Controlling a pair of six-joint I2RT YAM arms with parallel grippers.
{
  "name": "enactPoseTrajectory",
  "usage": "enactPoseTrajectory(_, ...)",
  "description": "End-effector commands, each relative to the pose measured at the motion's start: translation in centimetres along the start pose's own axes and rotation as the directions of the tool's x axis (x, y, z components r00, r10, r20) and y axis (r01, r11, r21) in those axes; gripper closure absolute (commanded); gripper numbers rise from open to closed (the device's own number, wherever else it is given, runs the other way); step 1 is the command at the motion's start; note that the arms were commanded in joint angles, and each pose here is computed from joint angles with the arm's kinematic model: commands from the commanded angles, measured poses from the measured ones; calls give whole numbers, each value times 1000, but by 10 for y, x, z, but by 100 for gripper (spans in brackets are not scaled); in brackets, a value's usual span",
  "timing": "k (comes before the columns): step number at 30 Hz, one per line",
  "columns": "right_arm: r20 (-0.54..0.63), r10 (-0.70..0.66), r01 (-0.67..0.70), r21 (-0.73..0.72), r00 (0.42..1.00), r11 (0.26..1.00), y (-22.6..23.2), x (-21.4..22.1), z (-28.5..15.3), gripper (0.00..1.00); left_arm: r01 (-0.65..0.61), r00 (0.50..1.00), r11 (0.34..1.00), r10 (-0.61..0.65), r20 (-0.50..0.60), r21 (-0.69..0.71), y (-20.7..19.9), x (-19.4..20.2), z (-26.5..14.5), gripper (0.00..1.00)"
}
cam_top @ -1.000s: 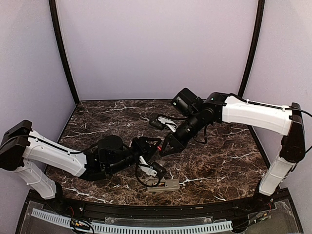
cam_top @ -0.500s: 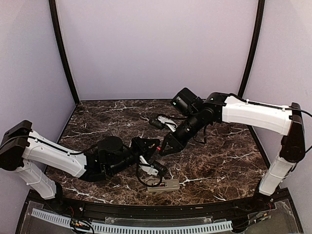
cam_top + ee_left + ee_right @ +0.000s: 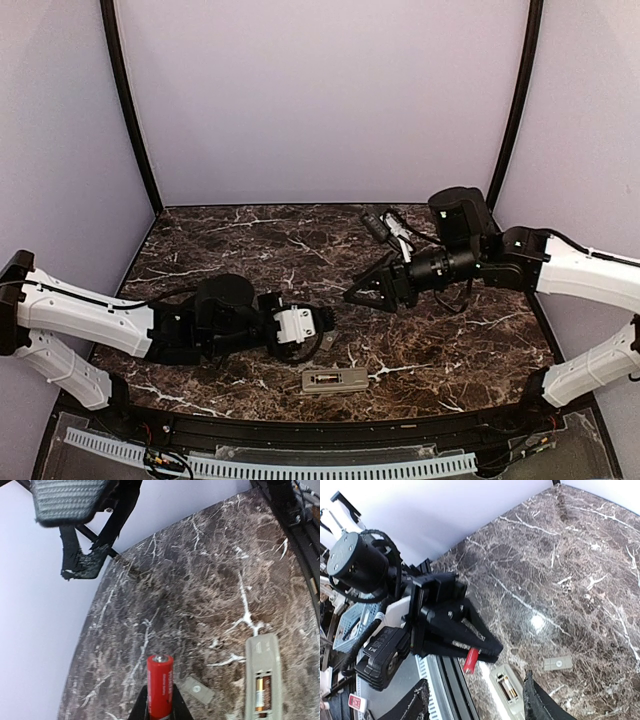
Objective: Load the batteries into the remote control
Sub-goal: Pass from the right arm to the left, then pass from the left arm to the right
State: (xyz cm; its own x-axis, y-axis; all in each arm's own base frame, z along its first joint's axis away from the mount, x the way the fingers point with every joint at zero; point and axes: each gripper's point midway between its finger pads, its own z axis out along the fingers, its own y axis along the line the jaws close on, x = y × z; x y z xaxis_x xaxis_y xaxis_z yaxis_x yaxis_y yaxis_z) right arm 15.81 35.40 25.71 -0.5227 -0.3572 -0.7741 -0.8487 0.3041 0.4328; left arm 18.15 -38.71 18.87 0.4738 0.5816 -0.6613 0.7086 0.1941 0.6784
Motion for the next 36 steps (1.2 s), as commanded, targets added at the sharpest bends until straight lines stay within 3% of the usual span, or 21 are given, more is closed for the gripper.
enactPoseTrajectory(1,115,53,-51,-23,992,998,1,-17,8,39,411,911,888,-407,-66,205,-34,-6,-10,100)
enactPoseTrajectory(4,93,82,-79,-33,992,996,2,-10,14,40,501,865,824,-492,-104,266,-44,-12,-11,100)
enactPoseTrajectory(7,63,121,-119,-36,991,992,1,-4,18,46,529,849,805,-510,-141,268,-47,-9,-10,100)
enactPoseTrajectory(15,-46,253,-256,-73,966,964,-2,28,41,52,535,845,804,-503,-181,259,-49,-5,-5,100)
enactPoseTrajectory(21,-92,263,-272,-108,960,956,6,38,54,62,538,841,816,-503,-199,211,-43,2,-4,100)
enactPoseTrajectory(32,-175,305,-325,-100,936,940,1,62,70,69,549,835,810,-518,-186,206,-40,1,-4,100)
enactPoseTrajectory(36,-172,294,-318,-132,940,939,7,59,69,78,543,839,813,-514,-178,210,-39,-2,-4,100)
